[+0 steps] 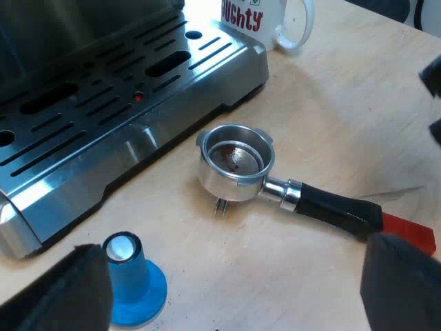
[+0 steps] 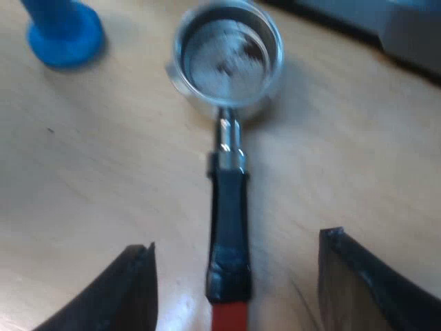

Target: Grind coffee beans and then tamp

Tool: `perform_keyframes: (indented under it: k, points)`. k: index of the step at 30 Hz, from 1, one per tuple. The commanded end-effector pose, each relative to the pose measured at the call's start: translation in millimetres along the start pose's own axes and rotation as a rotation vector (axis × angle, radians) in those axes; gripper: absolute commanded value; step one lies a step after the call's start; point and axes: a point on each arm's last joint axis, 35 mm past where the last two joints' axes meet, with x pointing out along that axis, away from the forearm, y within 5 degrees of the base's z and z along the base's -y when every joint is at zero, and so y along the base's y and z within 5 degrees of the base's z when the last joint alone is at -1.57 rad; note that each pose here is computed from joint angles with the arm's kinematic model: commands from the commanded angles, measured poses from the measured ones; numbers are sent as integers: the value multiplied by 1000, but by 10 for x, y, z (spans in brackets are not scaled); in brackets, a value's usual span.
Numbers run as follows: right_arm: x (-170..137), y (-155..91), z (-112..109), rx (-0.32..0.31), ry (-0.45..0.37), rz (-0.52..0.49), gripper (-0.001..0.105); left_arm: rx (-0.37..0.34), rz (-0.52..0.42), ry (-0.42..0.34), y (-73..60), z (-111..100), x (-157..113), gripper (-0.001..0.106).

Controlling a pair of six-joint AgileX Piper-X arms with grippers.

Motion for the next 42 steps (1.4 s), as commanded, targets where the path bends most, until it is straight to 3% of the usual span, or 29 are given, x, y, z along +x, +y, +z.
perform_keyframes:
  k: [1,6,12,24,27,29,42]
  points:
    - [-99,-37,105,-28,-88,19,54,14,12,-17,-2,14,-10,86]
    - [-236,-69,269,-56,-253,50,54,14,12,-17,-2,14,-10,86]
    - [-272,-61,352,-91,-327,55,54,14,12,-17,-2,14,-10,86]
    - [-266,-59,345,-89,-326,55,54,20,17,-32,-2,31,-11,86]
    - [-228,-46,312,-96,-317,53,54,18,154,-45,46,36,-15,86]
    - [-200,-34,293,-94,-319,54,54,19,188,-54,57,43,-17,86]
    - [36,112,244,-106,-303,58,54,44,187,-107,135,-53,130,86]
